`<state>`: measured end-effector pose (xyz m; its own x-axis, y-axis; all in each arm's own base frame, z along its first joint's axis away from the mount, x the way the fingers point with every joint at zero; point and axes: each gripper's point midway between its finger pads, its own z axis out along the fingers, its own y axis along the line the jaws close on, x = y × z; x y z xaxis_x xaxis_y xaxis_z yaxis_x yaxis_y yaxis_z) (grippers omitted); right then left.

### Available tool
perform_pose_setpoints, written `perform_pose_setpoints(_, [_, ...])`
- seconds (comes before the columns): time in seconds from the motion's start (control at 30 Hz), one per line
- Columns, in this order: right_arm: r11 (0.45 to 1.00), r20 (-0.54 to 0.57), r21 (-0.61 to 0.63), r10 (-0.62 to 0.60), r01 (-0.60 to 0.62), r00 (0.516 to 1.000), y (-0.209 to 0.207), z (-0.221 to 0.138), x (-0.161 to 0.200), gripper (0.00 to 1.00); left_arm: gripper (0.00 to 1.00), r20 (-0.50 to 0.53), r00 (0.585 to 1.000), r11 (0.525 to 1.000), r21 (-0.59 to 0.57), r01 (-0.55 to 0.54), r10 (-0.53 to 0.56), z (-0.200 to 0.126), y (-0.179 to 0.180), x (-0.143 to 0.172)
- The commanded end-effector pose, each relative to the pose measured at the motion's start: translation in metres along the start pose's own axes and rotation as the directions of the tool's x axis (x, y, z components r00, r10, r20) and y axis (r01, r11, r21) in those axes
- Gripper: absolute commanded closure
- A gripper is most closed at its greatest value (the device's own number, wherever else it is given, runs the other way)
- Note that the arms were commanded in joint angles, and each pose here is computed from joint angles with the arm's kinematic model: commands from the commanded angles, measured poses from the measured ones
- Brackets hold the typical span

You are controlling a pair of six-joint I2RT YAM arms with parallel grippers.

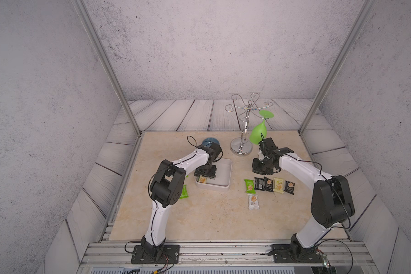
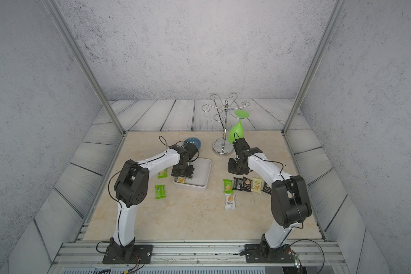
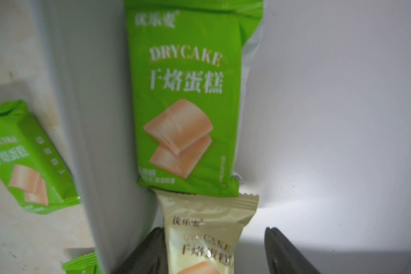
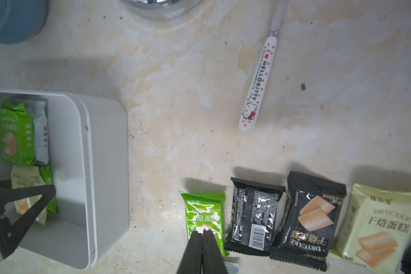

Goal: Take the cookies out of the storage box
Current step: Pick up the cookie from the storage box.

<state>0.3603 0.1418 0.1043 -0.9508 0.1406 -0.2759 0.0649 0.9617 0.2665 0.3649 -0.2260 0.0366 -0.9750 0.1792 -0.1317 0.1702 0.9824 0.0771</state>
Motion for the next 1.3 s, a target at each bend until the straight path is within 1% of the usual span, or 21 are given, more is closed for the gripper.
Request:
perform_pose_setpoints(0.0, [1.000, -0.024, 0.007, 0.004, -0.004, 1.000, -0.005, 0.006, 0.005, 0.91, 0.29, -0.028, 1.000, 1.000, -0.013, -0.005, 0.005, 0.005, -0.001, 0.004])
perform_pose_setpoints(0.17, [1.000, -0.022, 0.010, 0.007, -0.006, 1.000, -0.005, 0.005, 0.005, 0.91, 0.32, -0.028, 1.000, 1.000, 0.004, -0.009, 0.009, 0.007, -0.004, 0.003])
perform_pose_setpoints(0.33, [1.000, -0.024, 0.011, 0.006, -0.006, 1.000, -0.005, 0.004, 0.005, 0.91, 0.41, -0.022, 1.000, 1.000, 0.015, -0.009, 0.010, 0.006, -0.007, 0.001])
perform_pose_setpoints(0.47, [1.000, -0.026, 0.011, 0.006, -0.005, 1.000, -0.005, 0.004, 0.005, 0.91, 0.50, -0.019, 1.000, 1.000, 0.015, -0.013, 0.013, 0.005, -0.007, 0.000])
perform_pose_setpoints(0.67, [1.000, -0.028, 0.008, 0.005, -0.004, 1.000, -0.003, 0.004, 0.003, 0.91, 0.57, -0.005, 1.000, 1.000, 0.018, -0.018, 0.018, 0.000, -0.007, -0.003])
perform_pose_setpoints(0.93, [1.000, -0.027, 0.010, 0.006, -0.005, 1.000, -0.003, 0.003, 0.001, 0.91, 0.57, 0.012, 1.000, 0.999, 0.037, -0.019, 0.019, -0.010, -0.010, -0.008])
perform_pose_setpoints(1.27, [1.000, -0.025, 0.007, 0.010, -0.009, 1.000, -0.002, 0.001, -0.001, 0.91, 0.57, 0.086, 0.996, 0.992, 0.126, -0.012, 0.001, -0.051, -0.022, -0.025])
